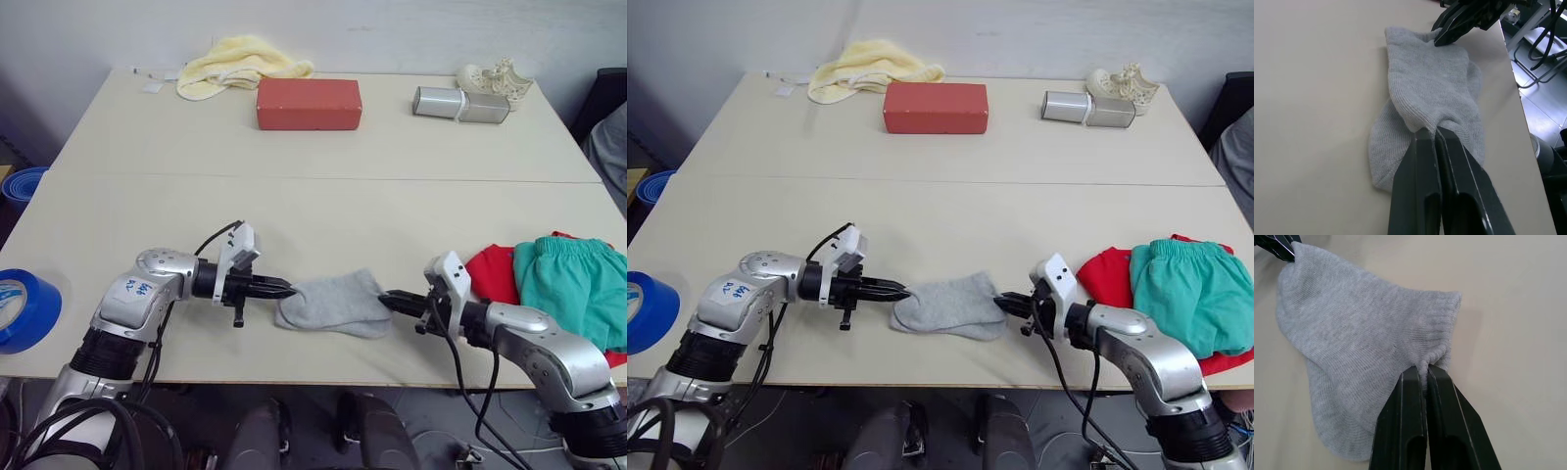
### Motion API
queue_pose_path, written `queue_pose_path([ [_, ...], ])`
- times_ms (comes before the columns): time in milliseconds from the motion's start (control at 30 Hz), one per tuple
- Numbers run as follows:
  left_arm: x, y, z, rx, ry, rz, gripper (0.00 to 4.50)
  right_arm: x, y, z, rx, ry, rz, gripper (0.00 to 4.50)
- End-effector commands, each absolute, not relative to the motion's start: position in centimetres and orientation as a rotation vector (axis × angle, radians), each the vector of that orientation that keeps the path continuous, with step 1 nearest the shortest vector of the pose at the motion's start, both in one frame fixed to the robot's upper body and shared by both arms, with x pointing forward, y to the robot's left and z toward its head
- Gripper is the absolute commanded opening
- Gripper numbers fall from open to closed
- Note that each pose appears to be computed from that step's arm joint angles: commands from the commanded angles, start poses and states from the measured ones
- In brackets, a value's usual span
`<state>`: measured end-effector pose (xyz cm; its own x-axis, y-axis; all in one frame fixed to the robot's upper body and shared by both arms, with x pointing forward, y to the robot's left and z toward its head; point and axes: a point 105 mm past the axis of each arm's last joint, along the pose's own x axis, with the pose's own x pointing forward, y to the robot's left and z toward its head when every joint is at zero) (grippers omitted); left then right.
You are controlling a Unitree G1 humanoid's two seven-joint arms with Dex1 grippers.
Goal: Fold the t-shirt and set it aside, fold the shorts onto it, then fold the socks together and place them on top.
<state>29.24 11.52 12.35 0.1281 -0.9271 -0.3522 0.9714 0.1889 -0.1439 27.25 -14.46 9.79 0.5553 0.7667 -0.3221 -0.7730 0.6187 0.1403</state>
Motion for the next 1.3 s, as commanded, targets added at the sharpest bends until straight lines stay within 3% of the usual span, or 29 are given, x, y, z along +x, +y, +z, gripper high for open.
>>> queue_pose_path([
  [33, 29.2, 11.3, 13.8, 0.145, 0.335, -1.408, 0.0, 27.2, -15.1, 11.6, -0.064, 0.295, 0.896, 0.02],
  [533, 30.8, 11.0, 14.2, 0.151, 0.319, -1.406, 0.0, 25.9, -15.5, 13.8, -0.056, 0.167, 0.867, 0.02],
  [833, 31.3, 11.6, 14.3, 0.109, 0.404, -1.421, 0.0, 23.4, -14.6, 12.3, 0.023, 0.251, 0.857, 0.02],
  [1067, 30.9, 12.6, 13.0, 0.133, 0.51, -1.407, 0.0, 24.2, -13.8, 11.3, -0.01, 0.251, 0.846, 0.02],
  [1300, 31.1, 12.5, 12.6, 0.131, 0.496, -1.388, 0.0, 24.3, -13.7, 10.4, -0.028, 0.282, 0.847, 0.02],
])
